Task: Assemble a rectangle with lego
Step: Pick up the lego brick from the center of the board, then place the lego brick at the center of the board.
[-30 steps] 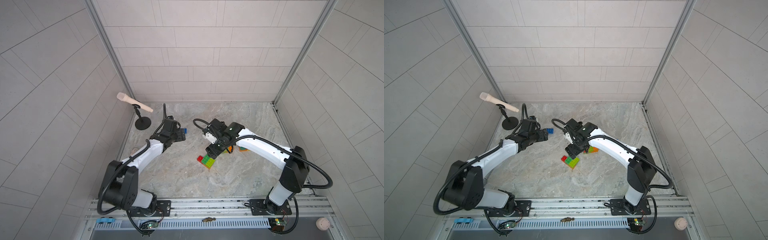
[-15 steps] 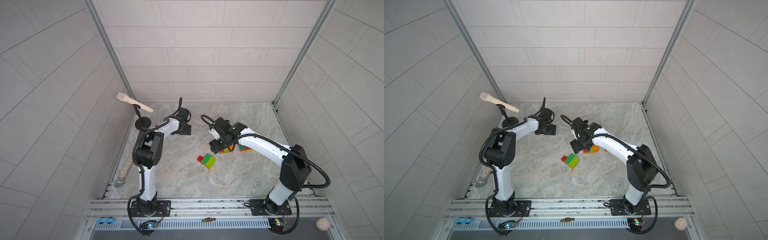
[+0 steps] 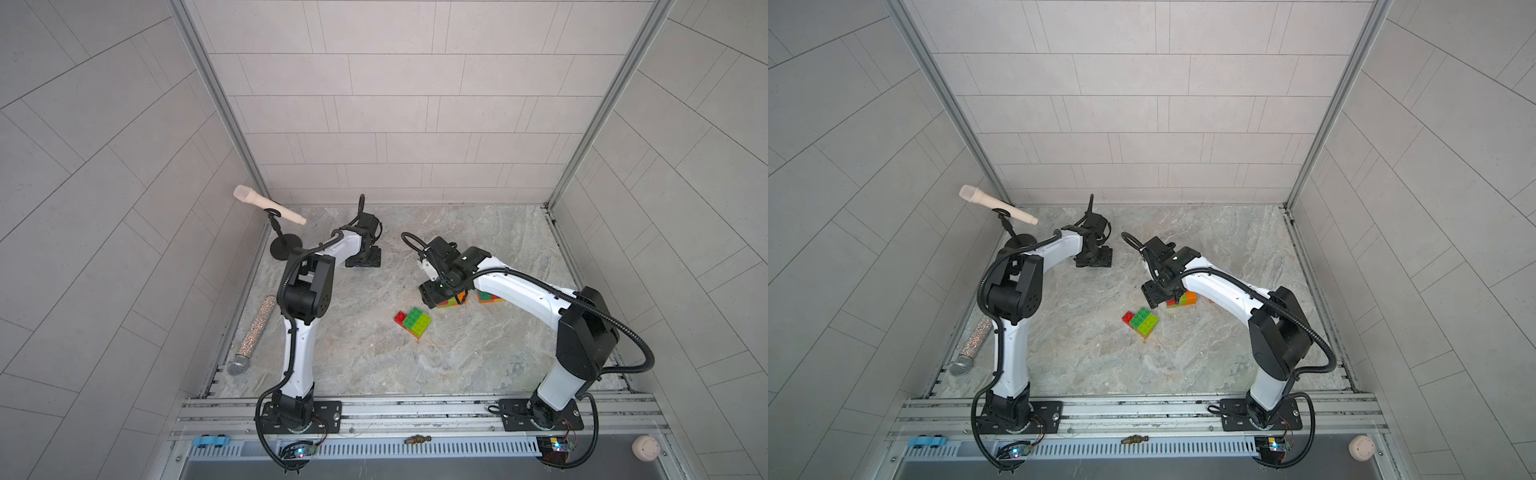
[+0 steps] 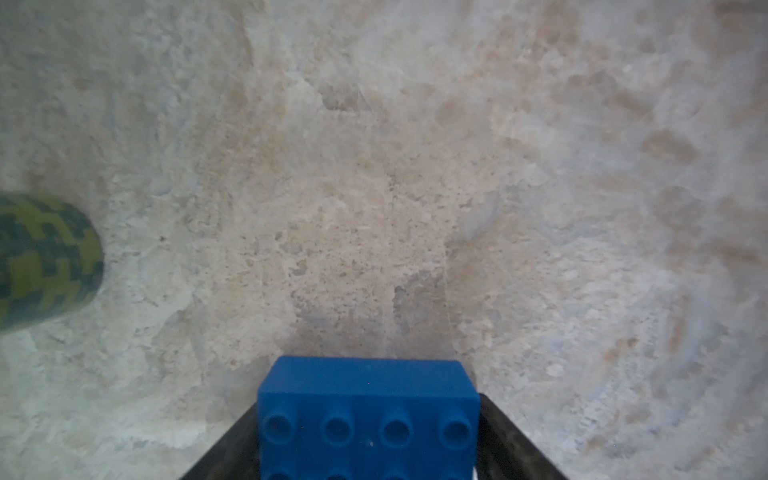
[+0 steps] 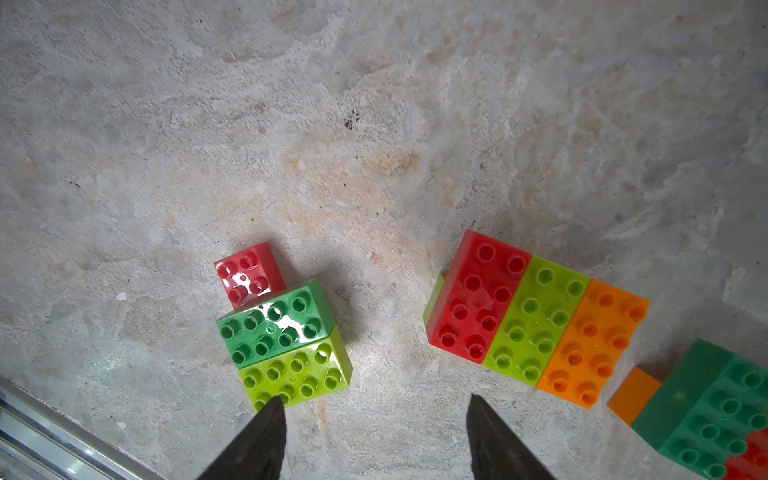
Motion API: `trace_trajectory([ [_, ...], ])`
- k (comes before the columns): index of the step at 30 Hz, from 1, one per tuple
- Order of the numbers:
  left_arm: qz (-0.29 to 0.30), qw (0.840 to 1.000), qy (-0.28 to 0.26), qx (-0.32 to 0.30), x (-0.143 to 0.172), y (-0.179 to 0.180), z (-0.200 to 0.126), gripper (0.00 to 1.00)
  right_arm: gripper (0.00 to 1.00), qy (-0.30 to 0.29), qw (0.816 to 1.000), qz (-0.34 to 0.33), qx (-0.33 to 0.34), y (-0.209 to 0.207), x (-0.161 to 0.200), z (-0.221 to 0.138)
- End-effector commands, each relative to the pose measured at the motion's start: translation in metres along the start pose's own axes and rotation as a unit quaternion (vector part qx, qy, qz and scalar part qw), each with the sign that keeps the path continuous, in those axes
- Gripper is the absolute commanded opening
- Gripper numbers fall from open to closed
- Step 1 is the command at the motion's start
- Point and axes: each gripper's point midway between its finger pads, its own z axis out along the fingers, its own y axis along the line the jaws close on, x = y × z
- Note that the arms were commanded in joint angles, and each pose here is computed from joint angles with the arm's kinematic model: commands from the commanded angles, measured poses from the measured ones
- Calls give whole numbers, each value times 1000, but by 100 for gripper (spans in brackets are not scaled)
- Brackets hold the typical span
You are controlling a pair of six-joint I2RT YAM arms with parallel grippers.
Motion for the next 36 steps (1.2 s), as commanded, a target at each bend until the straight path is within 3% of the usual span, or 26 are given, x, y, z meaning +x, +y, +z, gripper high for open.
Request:
trace_trajectory([
  [1,-24,1000,2,7,-5,0,8,72,70,9,1000,-4,18,-1,2,6],
  [7,-50,999,10,10,10,3,-1,50,69,7,1000,-7,29,-1,-1,5],
  [14,-111,994,19,15,86,-2,-45,48,68,-2,999,-7,34,12,-4,6],
  [17,-176,984,16,28,124,-6,-54,49,68,-9,999,-10,36,26,-7,8],
  [21,-264,962,20,63,153,-20,-54,55,68,-20,999,-1,32,42,-13,15],
  [27,-292,953,24,76,161,-28,-58,80,68,-39,999,29,25,49,-21,18],
  [29,-290,953,15,84,156,-27,-70,83,68,-47,998,41,24,49,-24,16],
  [32,-280,956,-8,82,147,-15,-98,85,68,-61,996,62,15,55,-27,14],
  [36,-271,961,-45,27,140,36,-135,86,69,-69,996,63,3,76,-35,19],
])
